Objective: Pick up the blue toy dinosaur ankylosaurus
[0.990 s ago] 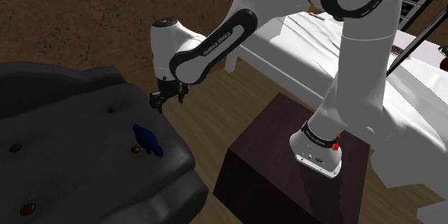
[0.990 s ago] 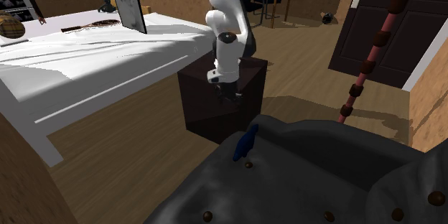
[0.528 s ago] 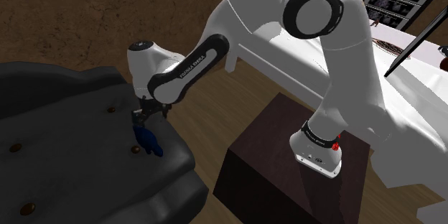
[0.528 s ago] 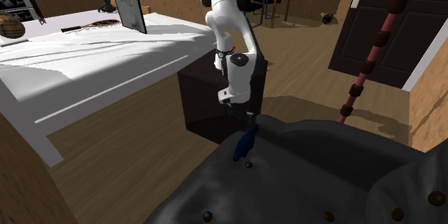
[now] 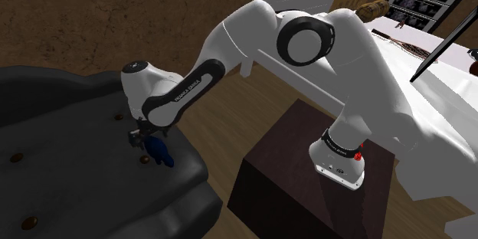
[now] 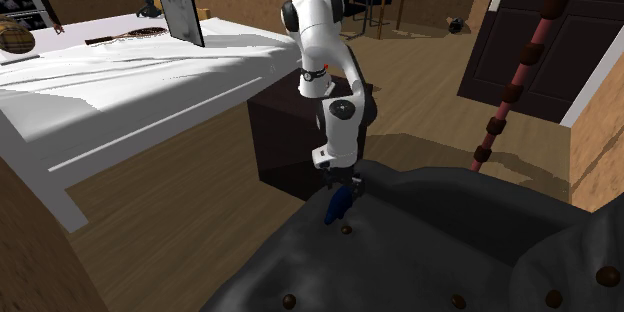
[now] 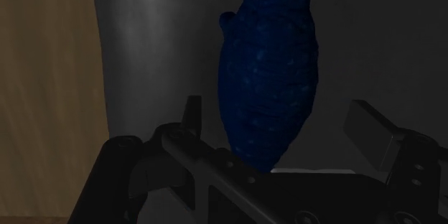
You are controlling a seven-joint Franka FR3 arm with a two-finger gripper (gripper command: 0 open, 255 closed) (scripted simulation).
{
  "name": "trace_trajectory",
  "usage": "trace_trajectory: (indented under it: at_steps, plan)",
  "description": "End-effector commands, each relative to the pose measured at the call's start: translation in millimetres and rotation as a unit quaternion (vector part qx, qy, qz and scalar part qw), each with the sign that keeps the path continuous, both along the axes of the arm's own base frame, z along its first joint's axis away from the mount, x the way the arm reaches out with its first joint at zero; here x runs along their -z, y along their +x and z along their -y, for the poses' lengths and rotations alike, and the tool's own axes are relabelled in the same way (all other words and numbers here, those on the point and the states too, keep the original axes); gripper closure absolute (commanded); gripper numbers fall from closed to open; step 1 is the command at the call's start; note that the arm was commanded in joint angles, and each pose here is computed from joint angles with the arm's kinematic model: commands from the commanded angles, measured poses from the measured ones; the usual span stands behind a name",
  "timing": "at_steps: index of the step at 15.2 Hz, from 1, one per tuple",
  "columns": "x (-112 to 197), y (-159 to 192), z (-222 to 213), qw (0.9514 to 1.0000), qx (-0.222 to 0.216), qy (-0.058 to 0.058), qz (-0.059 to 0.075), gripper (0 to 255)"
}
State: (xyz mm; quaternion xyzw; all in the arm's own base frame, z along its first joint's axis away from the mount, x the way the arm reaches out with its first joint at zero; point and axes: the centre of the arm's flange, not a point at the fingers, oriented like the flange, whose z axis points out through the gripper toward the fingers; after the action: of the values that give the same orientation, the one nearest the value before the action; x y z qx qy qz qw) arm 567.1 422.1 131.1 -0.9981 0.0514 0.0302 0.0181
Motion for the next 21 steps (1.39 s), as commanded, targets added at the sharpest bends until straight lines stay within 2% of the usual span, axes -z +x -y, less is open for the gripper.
trace_trajectory:
  at_steps: [1,5,6,15,21]
  plan:
    - [11,0,-1,1.0000,0.000,0.000,0.000,0]
    - [24,0,-1,1.0000,0.000,0.000,0.000,0]
    - [25,-1,0,1.0000,0.000,0.000,0.000,255]
    - [24,0,-1,1.0000,0.000,0.000,0.000,255]
    - [-7,0,-1,1.0000,0.000,0.000,0.000,255]
